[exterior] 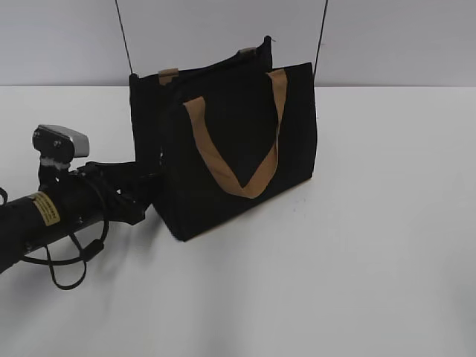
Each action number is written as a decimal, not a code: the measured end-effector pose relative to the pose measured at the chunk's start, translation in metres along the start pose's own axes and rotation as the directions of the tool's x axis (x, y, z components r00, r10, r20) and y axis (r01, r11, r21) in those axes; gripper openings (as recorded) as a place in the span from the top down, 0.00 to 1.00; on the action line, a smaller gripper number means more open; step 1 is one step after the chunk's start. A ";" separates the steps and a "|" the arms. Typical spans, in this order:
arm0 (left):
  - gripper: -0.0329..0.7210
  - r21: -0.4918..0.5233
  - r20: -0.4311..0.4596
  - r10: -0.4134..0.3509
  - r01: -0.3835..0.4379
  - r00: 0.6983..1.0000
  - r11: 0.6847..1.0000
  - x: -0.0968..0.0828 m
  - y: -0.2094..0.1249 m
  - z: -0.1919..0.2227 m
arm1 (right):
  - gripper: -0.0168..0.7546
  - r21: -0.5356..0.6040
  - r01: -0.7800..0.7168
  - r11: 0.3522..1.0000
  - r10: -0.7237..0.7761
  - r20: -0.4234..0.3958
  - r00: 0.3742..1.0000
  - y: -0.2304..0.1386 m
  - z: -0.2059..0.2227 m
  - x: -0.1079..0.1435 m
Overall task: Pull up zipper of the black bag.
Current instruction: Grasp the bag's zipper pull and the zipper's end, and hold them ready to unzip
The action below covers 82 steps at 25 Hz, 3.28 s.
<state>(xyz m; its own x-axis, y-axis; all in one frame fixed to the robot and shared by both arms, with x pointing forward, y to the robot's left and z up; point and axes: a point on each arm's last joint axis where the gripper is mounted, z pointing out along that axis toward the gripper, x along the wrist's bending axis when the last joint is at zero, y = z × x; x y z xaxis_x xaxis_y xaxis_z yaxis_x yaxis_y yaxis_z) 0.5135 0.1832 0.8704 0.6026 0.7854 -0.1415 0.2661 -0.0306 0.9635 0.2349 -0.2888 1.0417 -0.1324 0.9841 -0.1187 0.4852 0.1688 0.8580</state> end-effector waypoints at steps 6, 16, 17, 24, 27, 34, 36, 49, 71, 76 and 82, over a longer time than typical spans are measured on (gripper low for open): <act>0.33 0.009 0.017 -0.012 0.012 1.000 1.000 0.001 -0.005 0.007 | 0.50 0.000 0.000 1.000 0.000 0.000 1.000 0.000 0.000 0.000; 0.37 -0.024 0.043 0.006 -0.005 0.999 1.000 0.006 0.001 0.024 | 0.50 0.000 0.000 1.000 0.000 0.000 1.000 0.000 0.000 0.000; 0.37 -0.021 0.050 0.007 -0.006 0.999 1.000 0.005 0.000 0.024 | 0.50 0.000 0.000 1.000 0.000 0.000 1.000 0.000 0.000 0.000; 0.45 0.006 0.057 -0.004 0.004 0.998 1.000 0.007 -0.009 0.028 | 0.50 0.000 0.000 1.000 0.000 0.000 1.000 0.000 0.000 0.000; 0.50 0.014 0.057 -0.009 0.008 0.998 1.000 0.007 -0.013 0.029 | 0.50 0.000 0.000 1.000 0.000 0.000 1.000 0.000 0.000 0.000; 0.54 0.013 0.058 -0.012 0.011 0.998 1.000 0.007 -0.013 0.029 | 0.50 0.000 0.000 1.000 0.000 0.000 1.000 0.000 0.000 0.000; 0.56 0.013 0.058 -0.012 0.011 0.998 1.000 0.007 -0.013 0.029 | 0.50 0.000 0.000 1.000 0.000 0.000 1.000 0.000 0.000 0.000; 0.92 0.016 0.064 -0.071 0.070 0.995 0.997 0.007 -0.013 0.029 | 0.50 0.000 0.000 1.000 0.000 0.000 1.000 0.000 0.000 0.000; 0.93 0.038 -0.074 0.034 -0.031 0.997 0.999 -0.008 0.050 -0.030 | 0.50 0.067 0.064 0.996 -0.056 -0.117 0.991 0.052 0.003 -0.002; 0.93 0.011 -0.100 0.128 -0.128 0.987 0.992 -0.013 0.076 -0.045 | 0.50 0.100 0.103 0.990 -0.082 -0.198 0.977 0.064 0.015 0.000; 0.93 -0.011 -0.106 0.247 -0.250 0.963 0.968 -0.022 0.104 -0.066 | 0.50 0.062 0.111 0.992 -0.090 -0.273 0.958 0.078 0.031 0.003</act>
<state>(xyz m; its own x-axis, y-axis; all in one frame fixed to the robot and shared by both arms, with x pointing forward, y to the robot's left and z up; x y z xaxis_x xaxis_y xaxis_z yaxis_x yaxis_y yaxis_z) 0.4782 0.2030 0.9883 0.5668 0.8142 0.1259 0.0991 -0.2191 0.9707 0.2994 -0.2710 1.0931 -0.4062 0.9122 -0.0547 0.5203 0.2800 0.8068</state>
